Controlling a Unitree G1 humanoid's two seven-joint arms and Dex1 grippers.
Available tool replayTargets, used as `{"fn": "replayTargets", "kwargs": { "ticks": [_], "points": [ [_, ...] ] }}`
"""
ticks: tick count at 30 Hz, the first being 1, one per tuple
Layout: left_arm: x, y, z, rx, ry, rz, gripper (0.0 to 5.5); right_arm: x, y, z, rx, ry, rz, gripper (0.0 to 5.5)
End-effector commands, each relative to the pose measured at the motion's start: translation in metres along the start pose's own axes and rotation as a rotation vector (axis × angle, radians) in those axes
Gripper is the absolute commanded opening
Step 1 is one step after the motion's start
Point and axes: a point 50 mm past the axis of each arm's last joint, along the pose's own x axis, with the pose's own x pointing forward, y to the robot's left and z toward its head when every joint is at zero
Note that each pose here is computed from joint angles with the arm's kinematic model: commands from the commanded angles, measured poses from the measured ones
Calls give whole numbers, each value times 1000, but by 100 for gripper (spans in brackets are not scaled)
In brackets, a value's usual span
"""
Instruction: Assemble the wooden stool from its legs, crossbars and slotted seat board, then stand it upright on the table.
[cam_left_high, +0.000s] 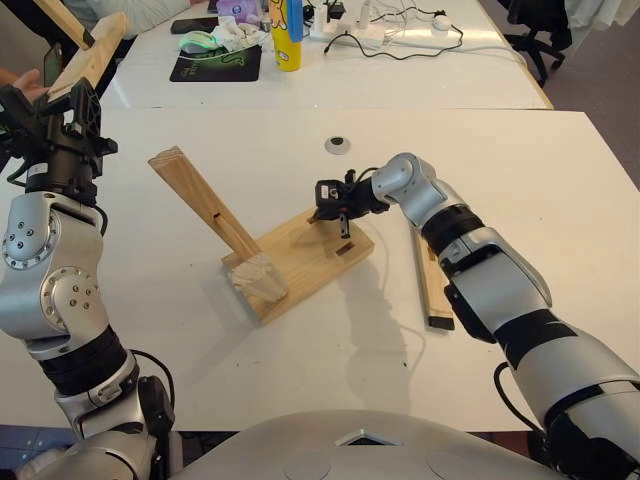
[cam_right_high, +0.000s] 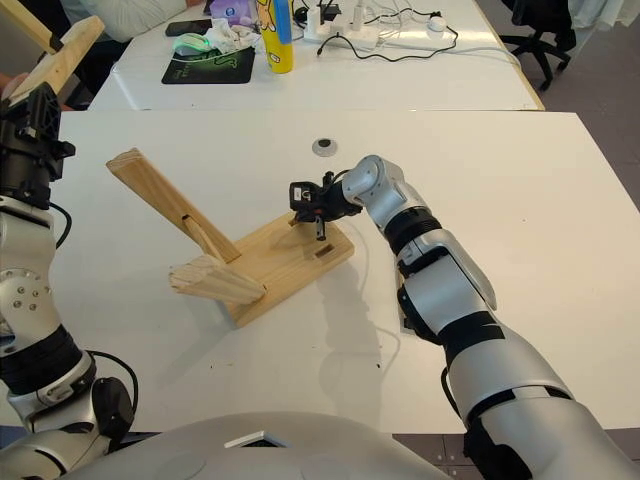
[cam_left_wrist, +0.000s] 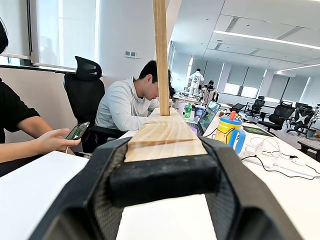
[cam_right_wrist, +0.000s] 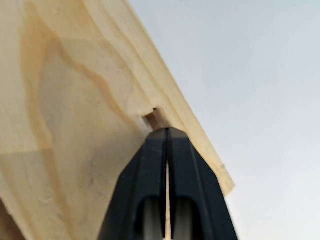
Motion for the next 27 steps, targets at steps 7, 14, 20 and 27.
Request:
{"fn": "replayTargets", "kwargs": {
  "ticks": [7,14,20,27],
  "points": [
    [-2,-3,3,-5,-10,1,202,-9,-7,-30,62,260,-57,0],
    [-2,-3,3,-12,-15,4,202,-72,-20,-103,234,548,-525,0],
    [-7,0,4,-12,-21,32,202,-91,2,-122,312,431,-218,0],
    [-5,-1,7,-16,-34,28,202,-54,6,-43,183,24,97,0]
  ]
}}
